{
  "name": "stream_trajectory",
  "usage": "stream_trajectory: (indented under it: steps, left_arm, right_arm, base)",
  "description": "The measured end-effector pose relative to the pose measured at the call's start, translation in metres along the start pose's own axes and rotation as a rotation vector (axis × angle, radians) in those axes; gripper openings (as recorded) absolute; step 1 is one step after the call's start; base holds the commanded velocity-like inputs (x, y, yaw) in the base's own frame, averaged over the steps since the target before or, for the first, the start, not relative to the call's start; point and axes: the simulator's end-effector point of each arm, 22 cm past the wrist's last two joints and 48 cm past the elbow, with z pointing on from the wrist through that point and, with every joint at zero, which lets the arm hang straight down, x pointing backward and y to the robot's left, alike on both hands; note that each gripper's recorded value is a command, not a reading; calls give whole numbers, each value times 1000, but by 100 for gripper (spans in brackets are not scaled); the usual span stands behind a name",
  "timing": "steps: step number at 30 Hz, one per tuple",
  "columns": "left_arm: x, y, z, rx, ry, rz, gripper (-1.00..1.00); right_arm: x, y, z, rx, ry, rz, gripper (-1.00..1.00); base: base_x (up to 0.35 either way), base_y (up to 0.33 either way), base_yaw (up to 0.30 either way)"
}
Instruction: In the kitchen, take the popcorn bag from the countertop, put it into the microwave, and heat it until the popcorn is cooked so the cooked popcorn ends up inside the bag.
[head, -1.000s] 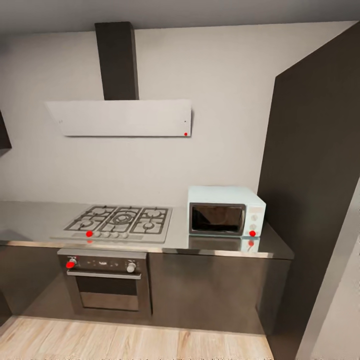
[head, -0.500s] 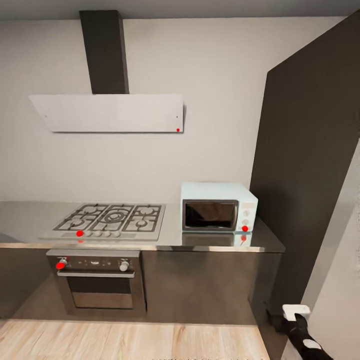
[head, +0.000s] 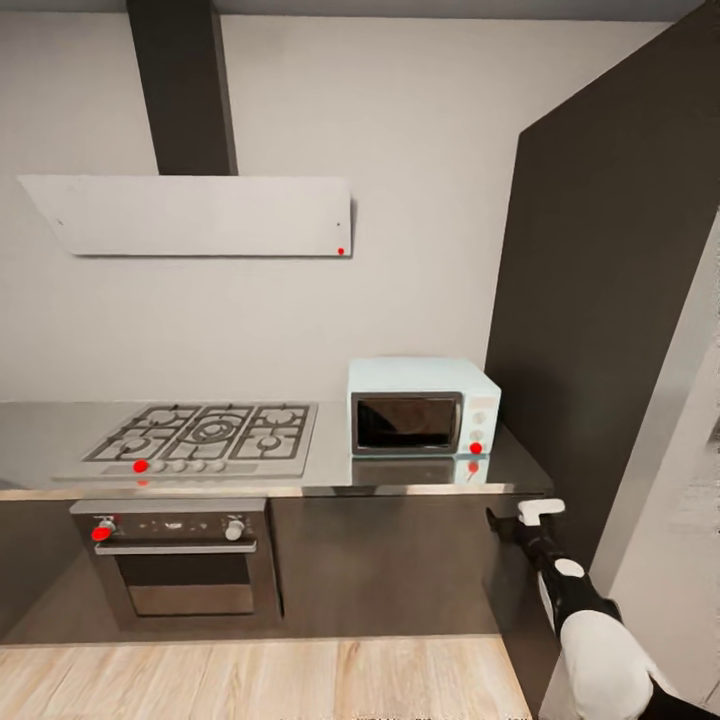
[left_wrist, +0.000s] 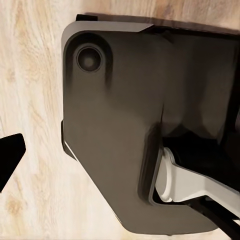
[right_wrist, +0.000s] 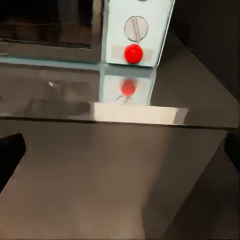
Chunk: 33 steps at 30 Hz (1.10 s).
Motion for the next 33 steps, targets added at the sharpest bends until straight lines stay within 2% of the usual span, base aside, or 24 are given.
stream_trajectory:
  steps: [2, 6, 8, 16, 33]
  left_arm:
    - [1, 0, 0, -1, 2, 0, 100]
    - [3, -1, 1, 0, 7, -2, 100]
    - [4, -1, 1, 0, 9, -2, 100]
    - [7, -2, 1, 1, 17, -1, 100]
    - [8, -1, 2, 1, 18, -2, 100]
  right_arm:
    - [-20, 11, 0, -50, -37, -26, 100]
    - [-31, 31, -1, -143, -57, -46, 100]
    - [-34, 35, -2, -165, -63, -51, 100]
    - [-48, 16, -2, -127, -98, -44, 100]
    - [-51, 6, -4, -99, -116, -27, 100]
  base:
    - [0, 0, -86]
    - [0, 0, -48]
    - [0, 0, -8]
    - [77, 8, -1]
    - [284, 46, 0]
